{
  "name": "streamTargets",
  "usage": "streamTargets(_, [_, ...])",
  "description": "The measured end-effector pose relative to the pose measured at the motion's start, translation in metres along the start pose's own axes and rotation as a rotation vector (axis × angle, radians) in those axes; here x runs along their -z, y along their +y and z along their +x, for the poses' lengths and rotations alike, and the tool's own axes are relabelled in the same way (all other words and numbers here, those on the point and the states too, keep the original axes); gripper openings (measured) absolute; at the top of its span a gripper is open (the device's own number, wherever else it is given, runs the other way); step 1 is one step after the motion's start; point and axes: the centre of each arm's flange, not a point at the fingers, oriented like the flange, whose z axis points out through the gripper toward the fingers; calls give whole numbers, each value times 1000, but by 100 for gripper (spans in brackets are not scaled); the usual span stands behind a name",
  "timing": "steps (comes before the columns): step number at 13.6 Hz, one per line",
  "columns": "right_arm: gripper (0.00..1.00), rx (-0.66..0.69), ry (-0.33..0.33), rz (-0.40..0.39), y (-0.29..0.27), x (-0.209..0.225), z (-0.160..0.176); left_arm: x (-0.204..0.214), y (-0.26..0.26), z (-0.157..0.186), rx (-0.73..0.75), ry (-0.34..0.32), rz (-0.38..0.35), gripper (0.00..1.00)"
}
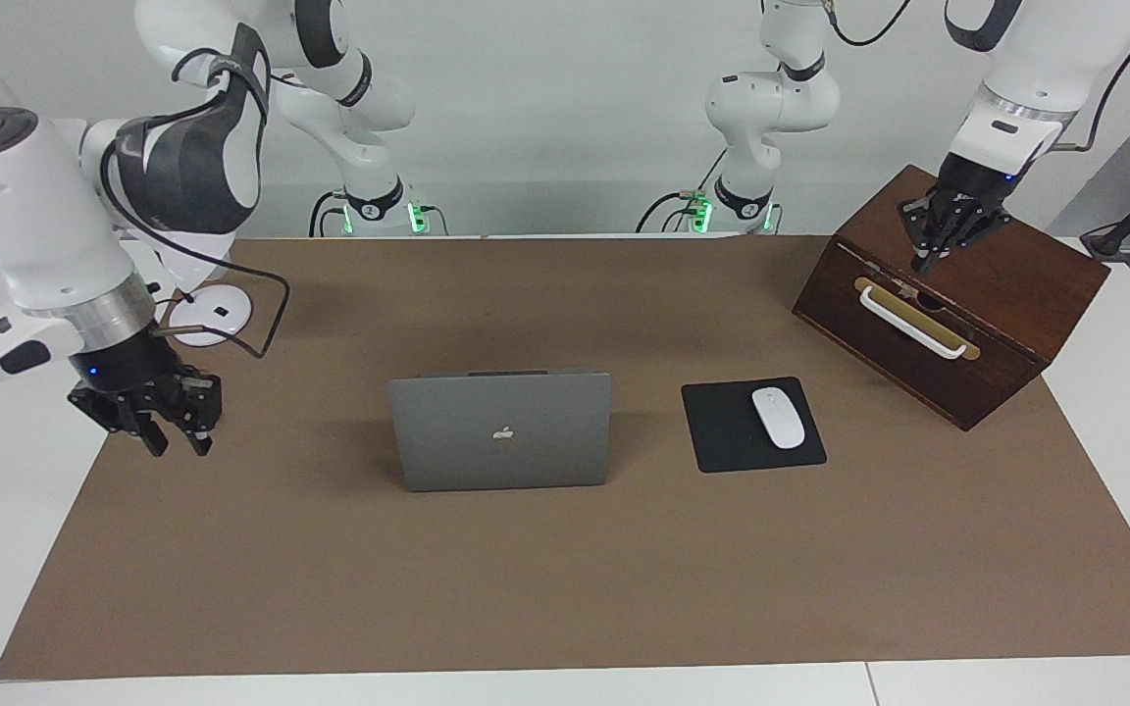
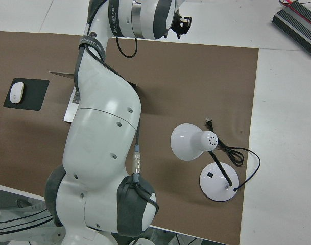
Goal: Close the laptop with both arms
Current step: 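Reach the right gripper over the laptop while the left gripper advances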
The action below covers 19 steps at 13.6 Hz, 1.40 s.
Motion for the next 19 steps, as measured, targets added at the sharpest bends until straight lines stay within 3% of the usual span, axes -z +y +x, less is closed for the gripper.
streamTargets(3, [2, 19, 30, -59, -26, -22, 9, -28, 5, 0, 12, 74, -47, 1])
streamTargets(6, [1, -32, 29, -52, -69, -31, 9, -66, 32, -22, -18, 189, -62, 1])
streamTargets(9, [1, -65, 10, -43, -124, -31, 2, -103, 54, -66, -52, 290, -76, 1])
streamTargets(19, [1, 17, 17, 15, -310, 0, -46, -186, 155, -159, -184, 567, -193, 1])
